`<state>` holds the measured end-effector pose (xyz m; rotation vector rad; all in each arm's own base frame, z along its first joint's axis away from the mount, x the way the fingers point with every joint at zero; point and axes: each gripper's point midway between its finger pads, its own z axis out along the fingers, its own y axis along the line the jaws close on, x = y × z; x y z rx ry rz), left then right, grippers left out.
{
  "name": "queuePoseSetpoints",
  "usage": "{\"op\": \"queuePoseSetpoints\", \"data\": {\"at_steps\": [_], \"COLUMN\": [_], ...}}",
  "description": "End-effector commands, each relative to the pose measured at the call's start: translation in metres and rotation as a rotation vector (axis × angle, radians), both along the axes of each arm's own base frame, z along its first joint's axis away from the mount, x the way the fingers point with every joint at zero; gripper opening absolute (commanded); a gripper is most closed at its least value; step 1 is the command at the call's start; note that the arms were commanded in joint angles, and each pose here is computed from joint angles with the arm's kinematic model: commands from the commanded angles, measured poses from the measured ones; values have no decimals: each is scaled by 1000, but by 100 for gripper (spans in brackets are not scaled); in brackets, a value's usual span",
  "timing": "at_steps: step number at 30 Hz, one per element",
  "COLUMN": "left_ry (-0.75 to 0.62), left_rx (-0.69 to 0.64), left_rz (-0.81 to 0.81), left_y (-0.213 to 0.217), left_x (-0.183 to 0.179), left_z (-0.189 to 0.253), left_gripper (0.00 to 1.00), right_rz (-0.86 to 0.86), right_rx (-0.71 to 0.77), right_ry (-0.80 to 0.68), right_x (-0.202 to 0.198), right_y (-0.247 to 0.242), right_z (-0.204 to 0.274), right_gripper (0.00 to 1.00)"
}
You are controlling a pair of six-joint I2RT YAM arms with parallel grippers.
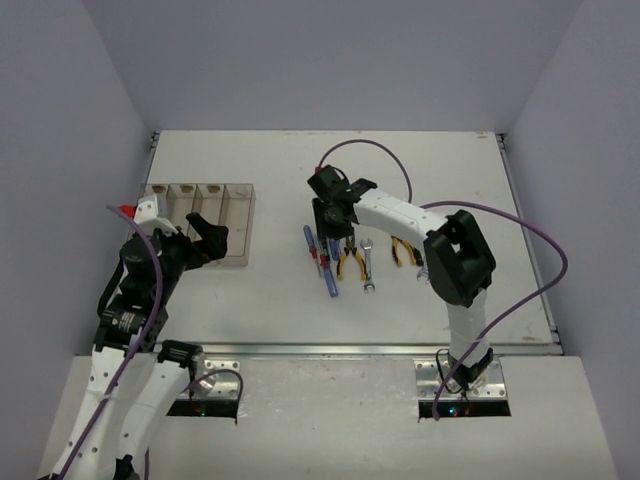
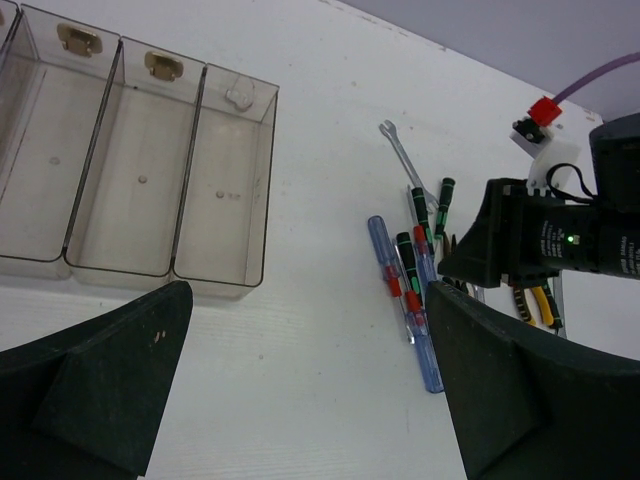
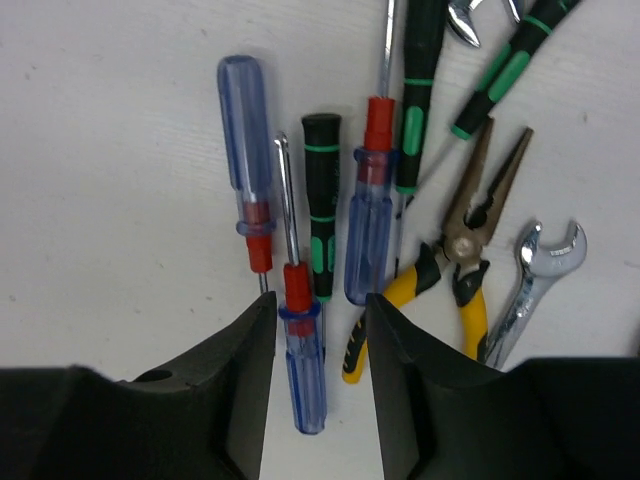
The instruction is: Sort the tools into containers
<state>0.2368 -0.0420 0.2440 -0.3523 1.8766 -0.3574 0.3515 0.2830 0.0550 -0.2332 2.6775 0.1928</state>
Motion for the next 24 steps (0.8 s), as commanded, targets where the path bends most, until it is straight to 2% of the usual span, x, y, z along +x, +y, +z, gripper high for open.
{"op": "queuePoseSetpoints", "data": {"at_steps": [1,14,20,24], "left_ry": [-45,-45,-45,-45], "left_rx": [-9,-6,-6,-6], "left_rz": [-38,-62,-62,-62], "left_y": [-7,-11,-11,-11], "left_x": [4,5,5,5], "left_z": [8,8,7,7], "left_gripper": [100,100,100,100], "right_rz": [32,42,43,37], "right_rx": [-72,-132,-156,-165], "right_ry": [-5,39,83,97], "right_x": [15,9,5,3], "right_y": [0,-8,-10,-10], "right_z": [-8,-36,-58,-66], "right_gripper": [39,32,22,21]}}
